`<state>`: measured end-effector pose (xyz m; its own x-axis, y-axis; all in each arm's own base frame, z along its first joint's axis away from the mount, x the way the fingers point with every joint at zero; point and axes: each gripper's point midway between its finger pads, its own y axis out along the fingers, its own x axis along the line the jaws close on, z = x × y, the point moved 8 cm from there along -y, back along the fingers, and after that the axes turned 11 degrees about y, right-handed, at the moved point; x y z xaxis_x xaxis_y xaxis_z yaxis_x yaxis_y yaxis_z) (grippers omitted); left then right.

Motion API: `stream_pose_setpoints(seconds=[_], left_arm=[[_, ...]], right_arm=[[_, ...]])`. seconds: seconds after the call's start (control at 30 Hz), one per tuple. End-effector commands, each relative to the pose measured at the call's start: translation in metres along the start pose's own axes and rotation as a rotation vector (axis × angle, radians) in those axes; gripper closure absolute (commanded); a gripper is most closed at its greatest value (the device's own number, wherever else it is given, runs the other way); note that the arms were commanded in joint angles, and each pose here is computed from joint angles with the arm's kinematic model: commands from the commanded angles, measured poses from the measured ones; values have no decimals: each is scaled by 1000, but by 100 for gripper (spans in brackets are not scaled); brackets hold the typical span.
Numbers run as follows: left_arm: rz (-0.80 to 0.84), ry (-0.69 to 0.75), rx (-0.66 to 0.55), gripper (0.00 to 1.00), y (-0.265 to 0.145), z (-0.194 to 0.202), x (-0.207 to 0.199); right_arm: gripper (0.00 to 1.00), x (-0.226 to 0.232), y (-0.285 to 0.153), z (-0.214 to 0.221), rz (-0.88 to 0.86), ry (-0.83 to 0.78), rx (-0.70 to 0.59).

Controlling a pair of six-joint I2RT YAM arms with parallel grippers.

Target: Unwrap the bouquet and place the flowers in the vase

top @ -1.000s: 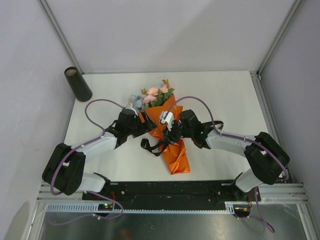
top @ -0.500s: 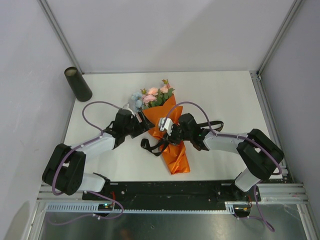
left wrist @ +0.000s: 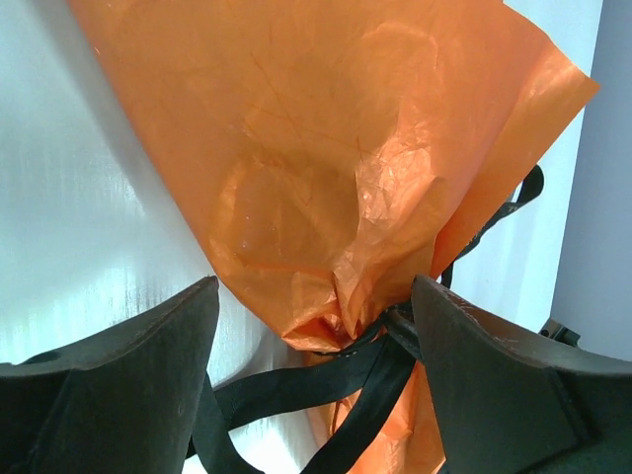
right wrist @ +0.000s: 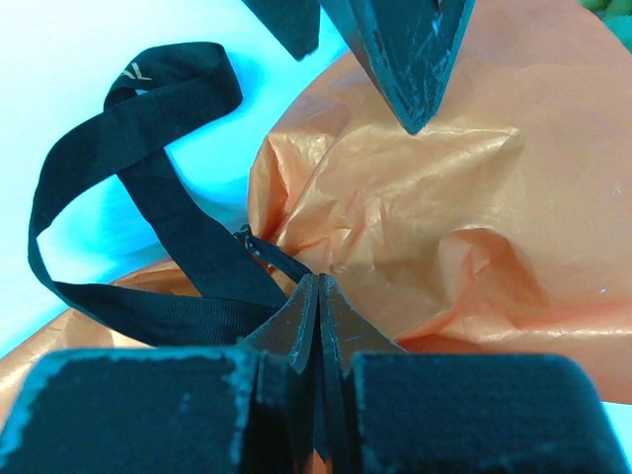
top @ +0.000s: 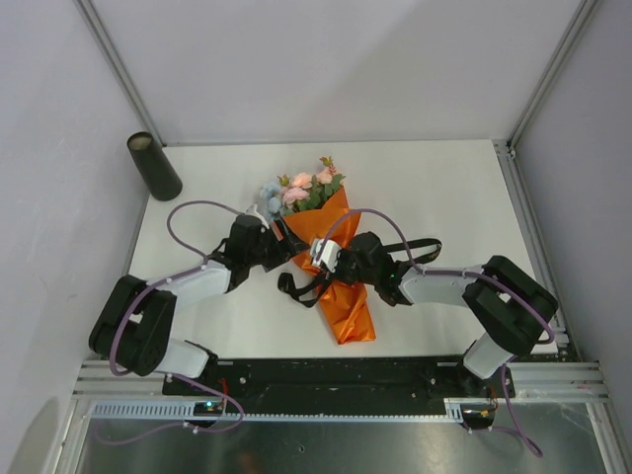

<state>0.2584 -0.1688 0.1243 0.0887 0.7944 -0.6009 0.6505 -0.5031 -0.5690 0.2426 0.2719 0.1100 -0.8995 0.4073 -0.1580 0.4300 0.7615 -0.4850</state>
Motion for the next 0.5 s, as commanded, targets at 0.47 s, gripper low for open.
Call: stream_pose_setpoints(seconds=[0.47], left_arm=[[46, -33, 34, 36, 22, 2, 0]], right_arm=[[100, 7, -20, -39, -15, -62, -189]])
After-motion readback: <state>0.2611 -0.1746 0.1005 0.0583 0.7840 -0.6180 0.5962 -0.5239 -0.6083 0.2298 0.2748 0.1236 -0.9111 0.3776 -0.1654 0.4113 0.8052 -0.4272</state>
